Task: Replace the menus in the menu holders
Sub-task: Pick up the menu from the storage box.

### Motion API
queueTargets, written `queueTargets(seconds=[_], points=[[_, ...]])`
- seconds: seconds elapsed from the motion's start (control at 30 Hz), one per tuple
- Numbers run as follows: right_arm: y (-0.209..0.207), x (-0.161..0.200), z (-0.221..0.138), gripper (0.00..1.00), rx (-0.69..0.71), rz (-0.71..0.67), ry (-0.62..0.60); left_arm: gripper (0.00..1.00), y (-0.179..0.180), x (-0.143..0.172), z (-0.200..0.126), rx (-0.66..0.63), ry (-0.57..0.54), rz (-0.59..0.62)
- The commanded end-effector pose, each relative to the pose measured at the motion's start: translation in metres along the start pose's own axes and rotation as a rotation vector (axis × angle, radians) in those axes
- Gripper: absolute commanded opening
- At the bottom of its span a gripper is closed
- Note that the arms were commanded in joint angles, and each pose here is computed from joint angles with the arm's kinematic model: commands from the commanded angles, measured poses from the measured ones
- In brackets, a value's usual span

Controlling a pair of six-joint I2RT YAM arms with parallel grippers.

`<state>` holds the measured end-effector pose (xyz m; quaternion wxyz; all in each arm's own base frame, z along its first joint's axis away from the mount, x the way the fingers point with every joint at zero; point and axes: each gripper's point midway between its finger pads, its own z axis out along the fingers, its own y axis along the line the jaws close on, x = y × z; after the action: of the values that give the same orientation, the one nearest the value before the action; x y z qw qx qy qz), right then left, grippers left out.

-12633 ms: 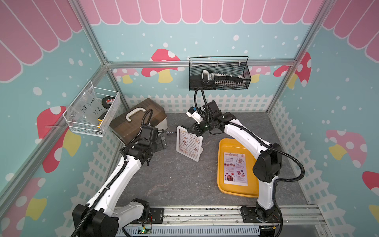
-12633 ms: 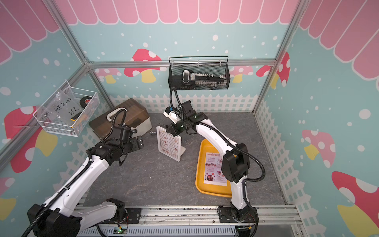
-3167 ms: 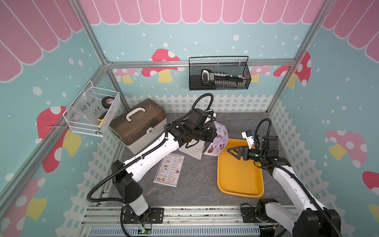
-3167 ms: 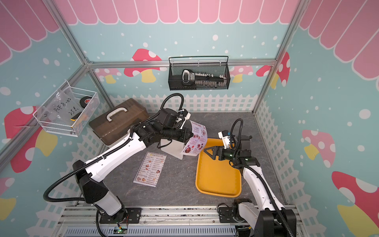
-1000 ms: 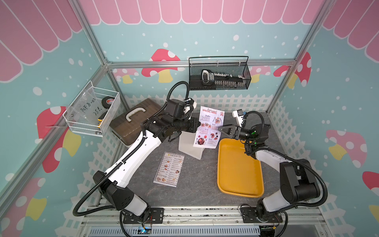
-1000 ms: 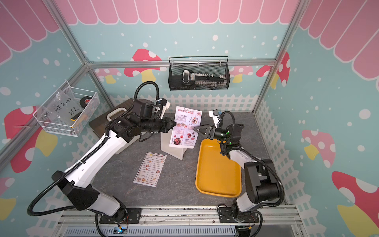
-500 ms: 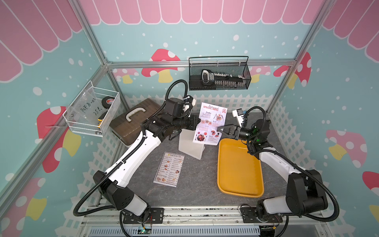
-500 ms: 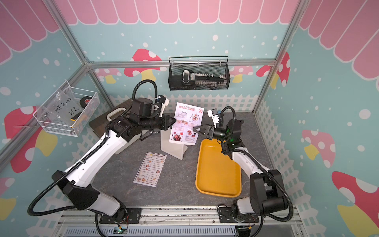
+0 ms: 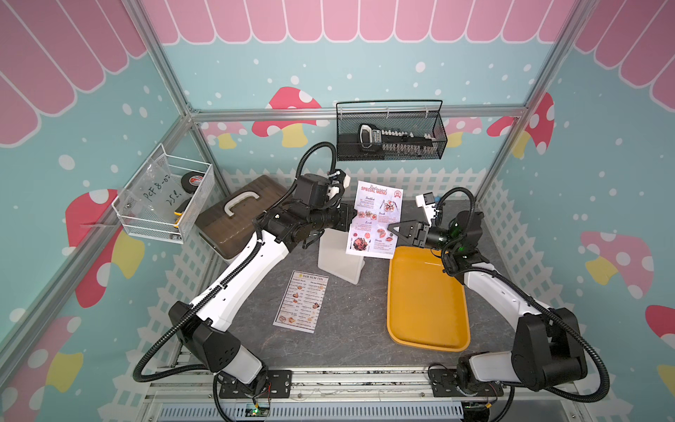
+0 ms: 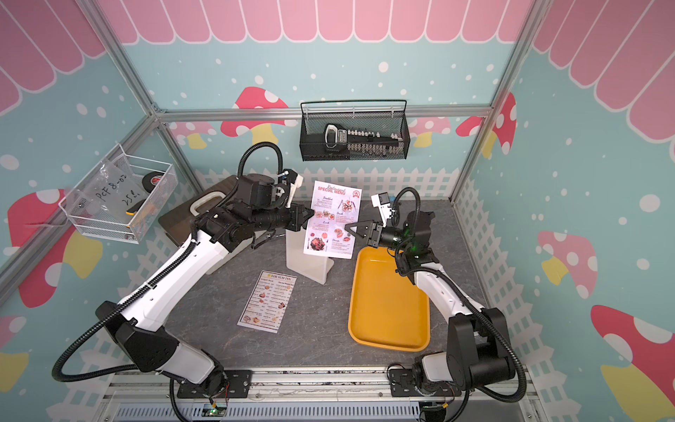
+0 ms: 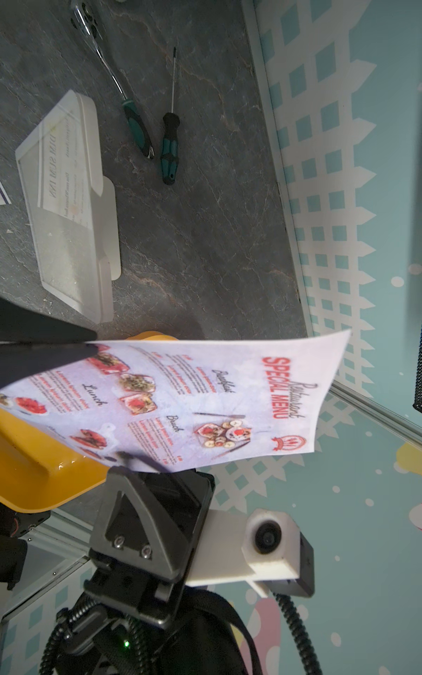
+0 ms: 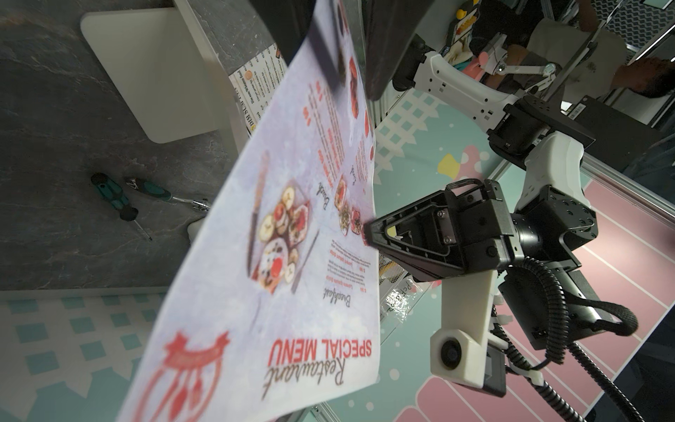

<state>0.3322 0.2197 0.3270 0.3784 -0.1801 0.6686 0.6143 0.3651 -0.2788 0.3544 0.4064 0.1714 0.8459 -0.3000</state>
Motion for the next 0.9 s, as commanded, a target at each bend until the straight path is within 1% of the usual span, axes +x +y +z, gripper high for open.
queueTargets(seconds=[0.0,0.13,0.37,0.53,0.73,0.87], points=[[0.014,-0.011,0.002,0.27,-0.013,-0.031,-0.014,0.00,0.003,0.003,0.007,0.005,-0.001,0.035],[0.007,-0.011,0.004,0.32,0.003,-0.017,-0.005,0.00,-0.004,0.000,0.002,0.039,-0.029,0.054],[-0.002,-0.008,0.006,0.28,0.027,0.002,0.011,0.00,-0.006,-0.003,-0.001,0.050,-0.046,0.106],[-0.012,-0.003,0.006,0.31,0.064,0.019,0.024,0.00,-0.013,-0.009,-0.007,0.091,-0.079,0.143],[-0.016,-0.005,0.007,0.30,0.077,0.017,0.024,0.00,-0.024,-0.005,-0.009,0.156,-0.064,0.199],[-0.012,-0.007,0.006,0.29,0.074,0.004,0.021,0.00,-0.023,-0.002,-0.012,0.173,-0.046,0.224]])
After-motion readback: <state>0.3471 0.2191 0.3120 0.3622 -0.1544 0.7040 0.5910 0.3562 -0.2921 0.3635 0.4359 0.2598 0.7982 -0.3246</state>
